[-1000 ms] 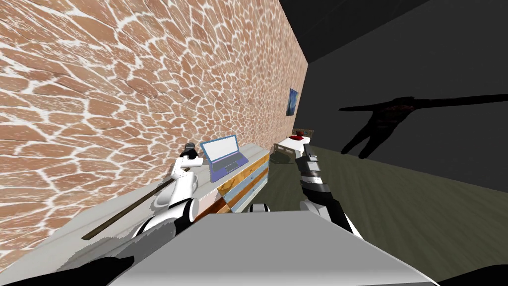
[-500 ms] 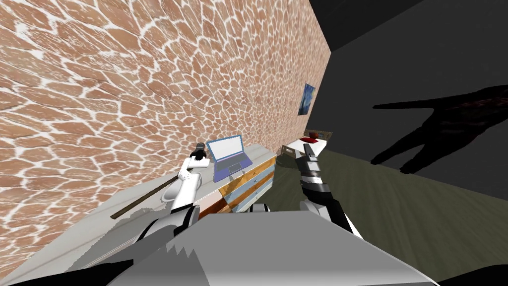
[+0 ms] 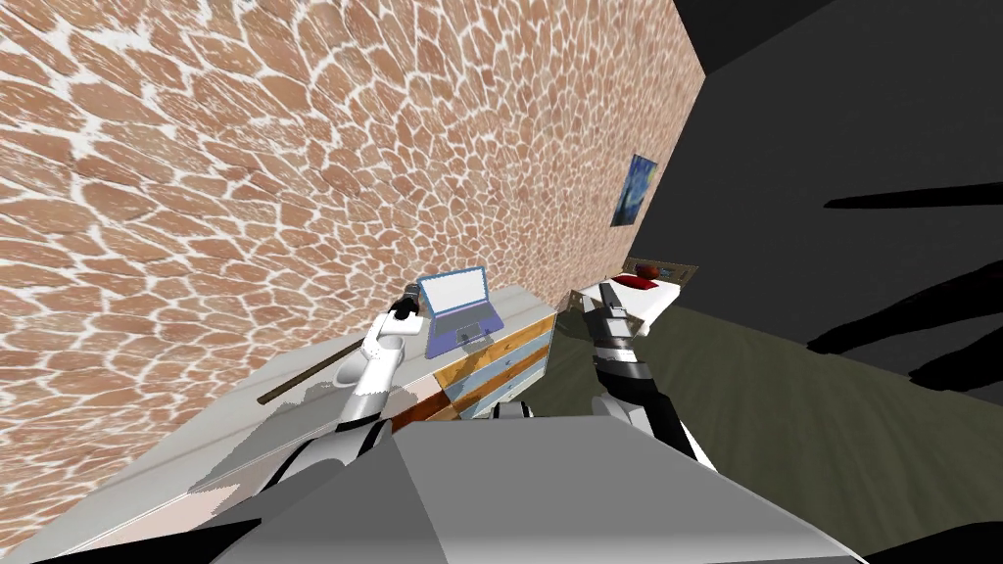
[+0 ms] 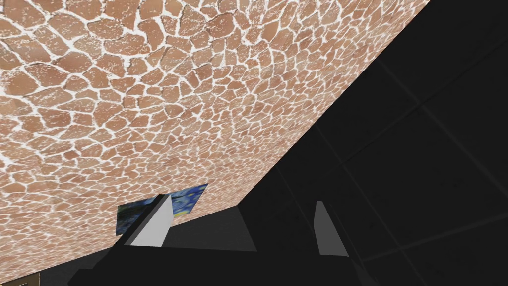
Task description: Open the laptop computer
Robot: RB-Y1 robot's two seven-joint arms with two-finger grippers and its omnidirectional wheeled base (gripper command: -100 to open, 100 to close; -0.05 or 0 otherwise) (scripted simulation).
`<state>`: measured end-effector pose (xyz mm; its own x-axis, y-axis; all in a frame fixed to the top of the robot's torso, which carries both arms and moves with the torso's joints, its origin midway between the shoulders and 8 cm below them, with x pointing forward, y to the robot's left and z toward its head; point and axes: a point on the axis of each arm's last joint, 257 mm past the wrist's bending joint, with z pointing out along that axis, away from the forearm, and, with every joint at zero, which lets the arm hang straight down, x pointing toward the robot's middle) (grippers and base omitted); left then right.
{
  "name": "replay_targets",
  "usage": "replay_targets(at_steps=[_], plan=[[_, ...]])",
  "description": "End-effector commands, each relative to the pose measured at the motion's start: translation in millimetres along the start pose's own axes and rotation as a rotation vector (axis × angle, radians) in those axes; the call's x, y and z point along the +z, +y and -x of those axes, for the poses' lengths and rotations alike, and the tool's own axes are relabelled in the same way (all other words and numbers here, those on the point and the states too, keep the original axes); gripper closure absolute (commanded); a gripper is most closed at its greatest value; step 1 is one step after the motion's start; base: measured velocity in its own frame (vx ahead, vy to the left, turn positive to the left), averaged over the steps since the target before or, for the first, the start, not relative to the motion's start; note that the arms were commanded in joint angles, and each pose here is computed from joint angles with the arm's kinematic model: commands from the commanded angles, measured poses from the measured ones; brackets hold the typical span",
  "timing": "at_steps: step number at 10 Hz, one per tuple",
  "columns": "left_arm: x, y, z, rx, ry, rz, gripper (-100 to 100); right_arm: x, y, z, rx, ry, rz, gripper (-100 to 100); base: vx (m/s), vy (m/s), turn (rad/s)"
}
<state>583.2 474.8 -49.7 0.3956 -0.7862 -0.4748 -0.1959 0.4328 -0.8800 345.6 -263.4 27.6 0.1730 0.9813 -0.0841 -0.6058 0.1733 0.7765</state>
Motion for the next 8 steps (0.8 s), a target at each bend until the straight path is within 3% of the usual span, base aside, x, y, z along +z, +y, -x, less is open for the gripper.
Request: replay_targets(at_steps=[1,8], plan=[[8.2,-0.9,6.7,0.009,-0.004,0.016,-100,0.0,0.0,0.0,0.0,0.0,0.0,0,-0.01,0.037,-0.211],[38.1,-4.6,47.3,0.038,-0.041,0.086,-100,0.0,0.0,0.0,0.0,0.0,0.0,0,-0.058,0.07,-0.182]])
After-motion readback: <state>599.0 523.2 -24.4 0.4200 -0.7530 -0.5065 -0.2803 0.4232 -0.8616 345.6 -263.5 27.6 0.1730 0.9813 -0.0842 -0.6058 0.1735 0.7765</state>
